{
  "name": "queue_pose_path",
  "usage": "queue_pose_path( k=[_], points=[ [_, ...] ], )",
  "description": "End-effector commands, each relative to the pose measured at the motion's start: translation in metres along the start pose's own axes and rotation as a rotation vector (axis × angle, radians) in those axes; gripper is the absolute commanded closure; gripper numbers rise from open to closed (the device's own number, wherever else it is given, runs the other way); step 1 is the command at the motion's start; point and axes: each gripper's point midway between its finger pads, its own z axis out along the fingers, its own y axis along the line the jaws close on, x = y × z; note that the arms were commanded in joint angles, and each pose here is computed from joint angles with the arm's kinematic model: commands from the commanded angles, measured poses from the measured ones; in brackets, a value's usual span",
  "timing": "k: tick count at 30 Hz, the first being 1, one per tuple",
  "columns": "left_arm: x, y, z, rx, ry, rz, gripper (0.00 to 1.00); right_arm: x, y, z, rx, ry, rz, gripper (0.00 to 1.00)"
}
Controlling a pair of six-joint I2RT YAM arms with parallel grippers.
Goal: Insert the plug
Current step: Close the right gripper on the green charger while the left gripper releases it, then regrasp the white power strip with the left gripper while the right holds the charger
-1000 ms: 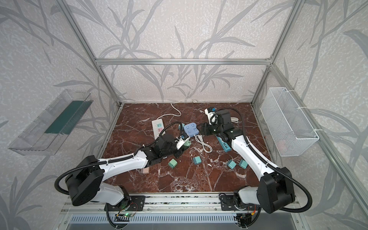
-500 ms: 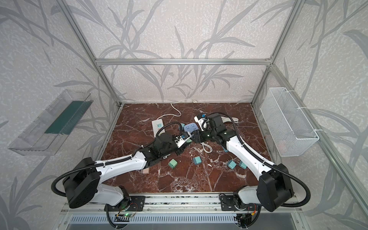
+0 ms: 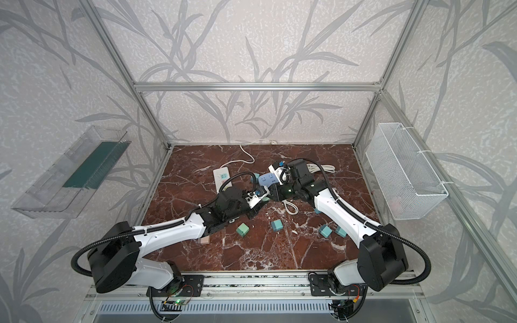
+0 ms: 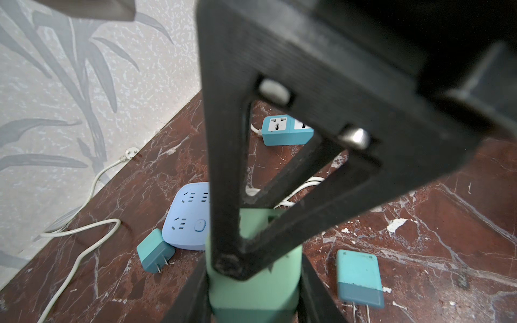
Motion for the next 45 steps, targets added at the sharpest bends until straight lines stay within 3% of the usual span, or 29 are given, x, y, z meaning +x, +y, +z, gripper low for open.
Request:
queue_pose_path(
  k=[1, 3, 5, 7, 10, 14, 18, 21, 22, 23, 25, 28, 30, 31, 36, 39, 41, 45],
  points=[
    [-0.025, 0.004, -0.011, -0.017, -0.079, 0.037, 1.0, -0.006, 0.016, -0.005, -0.051, 0.007, -0.005, 0.89],
    [-0.025, 0.005, -0.011, -0.02, -0.079, 0.043, 1.0, -0.005, 0.018, -0.005, -0.056, 0.01, -0.003, 0.82],
    [-0.025, 0.004, -0.011, -0.017, -0.075, 0.048, 1.0, -0.004, 0.016, -0.005, -0.045, 0.022, -0.001, 0.68],
    [-0.025, 0.004, -0.011, -0.015, -0.072, 0.047, 1.0, -0.001, 0.011, -0.005, -0.009, 0.044, -0.009, 0.62],
    [-0.023, 0.003, -0.01, -0.01, -0.063, 0.053, 1.0, 0.003, 0.006, -0.004, 0.016, 0.061, -0.01, 0.64],
    [-0.022, 0.003, -0.01, -0.013, -0.061, 0.055, 1.0, 0.006, 0.006, -0.002, 0.003, 0.072, -0.006, 0.73],
    [-0.021, 0.004, -0.009, -0.015, -0.056, 0.057, 1.0, 0.007, 0.006, 0.0, -0.002, 0.086, -0.009, 0.72],
    [-0.02, 0.005, -0.009, -0.023, -0.051, 0.058, 1.0, 0.004, 0.007, 0.0, -0.004, 0.079, -0.013, 0.91],
    [-0.02, 0.006, -0.009, -0.032, -0.048, 0.058, 0.96, 0.003, 0.01, -0.001, -0.015, 0.076, -0.016, 0.98],
    [-0.019, 0.008, -0.008, -0.041, -0.043, 0.058, 0.83, 0.001, 0.011, -0.003, -0.018, 0.069, -0.018, 1.0],
    [-0.018, 0.011, -0.008, -0.062, -0.039, 0.056, 0.69, -0.002, 0.014, -0.005, -0.02, 0.05, -0.023, 1.0],
    [-0.016, 0.021, -0.009, -0.12, -0.039, 0.046, 0.3, -0.012, 0.013, -0.014, 0.021, -0.003, -0.034, 1.0],
    [-0.014, 0.03, -0.011, -0.171, -0.018, 0.021, 0.17, -0.023, 0.011, -0.025, 0.074, -0.06, -0.044, 1.0],
    [-0.012, 0.036, -0.012, -0.199, 0.012, -0.003, 0.12, -0.03, 0.008, -0.031, 0.111, -0.094, -0.043, 1.0],
    [-0.002, 0.061, -0.024, -0.341, 0.136, -0.141, 0.14, -0.066, -0.007, -0.068, 0.298, -0.282, -0.06, 1.0],
    [0.016, 0.098, -0.042, -0.545, 0.178, -0.321, 0.06, -0.072, -0.042, -0.089, 0.527, -0.339, -0.054, 1.0],
    [0.045, 0.125, -0.054, -0.633, 0.246, -0.509, 0.05, -0.065, -0.061, -0.092, 0.623, -0.337, -0.052, 1.0],
    [0.105, 0.161, -0.074, -0.7, 0.445, -0.943, 0.01, -0.048, -0.071, -0.083, 0.625, -0.316, -0.049, 1.0]
  ],
)
